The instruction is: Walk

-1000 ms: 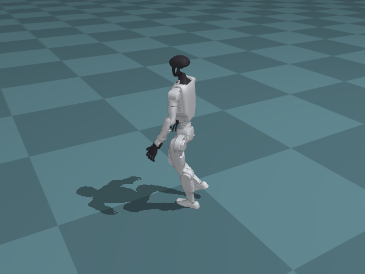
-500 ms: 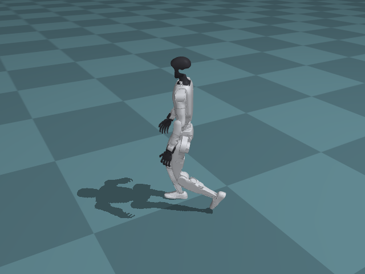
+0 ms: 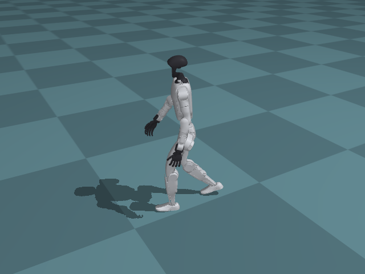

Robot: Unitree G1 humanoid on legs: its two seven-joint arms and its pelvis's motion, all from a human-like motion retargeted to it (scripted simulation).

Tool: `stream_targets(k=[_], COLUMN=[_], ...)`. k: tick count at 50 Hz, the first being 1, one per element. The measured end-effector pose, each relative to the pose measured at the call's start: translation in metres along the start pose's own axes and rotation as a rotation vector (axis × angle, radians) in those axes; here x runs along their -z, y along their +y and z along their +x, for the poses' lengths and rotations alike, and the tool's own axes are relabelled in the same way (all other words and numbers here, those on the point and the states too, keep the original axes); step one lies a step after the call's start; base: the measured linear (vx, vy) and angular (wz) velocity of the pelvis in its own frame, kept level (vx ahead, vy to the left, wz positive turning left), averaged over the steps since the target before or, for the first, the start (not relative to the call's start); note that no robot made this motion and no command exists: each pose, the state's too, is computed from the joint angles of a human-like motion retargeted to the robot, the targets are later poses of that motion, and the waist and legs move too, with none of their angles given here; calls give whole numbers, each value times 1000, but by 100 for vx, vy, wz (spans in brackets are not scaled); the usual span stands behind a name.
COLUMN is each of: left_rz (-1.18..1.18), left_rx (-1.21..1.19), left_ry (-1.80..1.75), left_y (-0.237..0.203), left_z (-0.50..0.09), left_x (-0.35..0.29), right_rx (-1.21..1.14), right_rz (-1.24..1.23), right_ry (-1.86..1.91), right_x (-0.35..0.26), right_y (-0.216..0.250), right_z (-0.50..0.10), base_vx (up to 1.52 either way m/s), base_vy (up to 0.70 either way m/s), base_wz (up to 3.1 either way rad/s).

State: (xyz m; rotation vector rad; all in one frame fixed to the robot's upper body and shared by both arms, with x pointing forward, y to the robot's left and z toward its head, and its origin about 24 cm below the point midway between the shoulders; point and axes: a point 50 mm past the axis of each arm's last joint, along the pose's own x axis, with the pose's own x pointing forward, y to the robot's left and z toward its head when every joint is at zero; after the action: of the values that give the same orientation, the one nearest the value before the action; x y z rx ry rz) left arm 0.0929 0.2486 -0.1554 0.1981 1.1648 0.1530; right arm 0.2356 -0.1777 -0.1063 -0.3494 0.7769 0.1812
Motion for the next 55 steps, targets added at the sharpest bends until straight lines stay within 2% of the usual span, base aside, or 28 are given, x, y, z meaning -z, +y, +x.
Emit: stream_targets(k=[5,12,21,30,35,44,49,55], left_rz=[39,179,301,342,300,260,218,223], left_rx=[26,-35,-16,41,60,45,38,81], left_ry=[-21,-135,-296,-166,-60,-123,-134,-87], left_y=[1,19,11,3,6,7,3,-10], left_z=[0,4,2,4,3,3,3,3], left_x=[-5,-47,-92,-53,-21,-42,-44,-30], right_rx=[-55,-49,-125,-136,-82,64,78,11], right_rz=[6,-26,-26,13,31,12,29,34], right_ry=[78,80,233,379,367,252,184,170], right_x=[25,32,77,114,112,74,49,41], right_y=[4,4,22,22,9,-29,-30,-10], right_z=[-5,-8,-23,-39,-38,-23,-13,-8], base_vx=[63,62,60,61,51,46,53,51], base_vy=[23,17,3,-12,-14,-11,-2,6], base_wz=[57,31,49,37,33,26,23,12])
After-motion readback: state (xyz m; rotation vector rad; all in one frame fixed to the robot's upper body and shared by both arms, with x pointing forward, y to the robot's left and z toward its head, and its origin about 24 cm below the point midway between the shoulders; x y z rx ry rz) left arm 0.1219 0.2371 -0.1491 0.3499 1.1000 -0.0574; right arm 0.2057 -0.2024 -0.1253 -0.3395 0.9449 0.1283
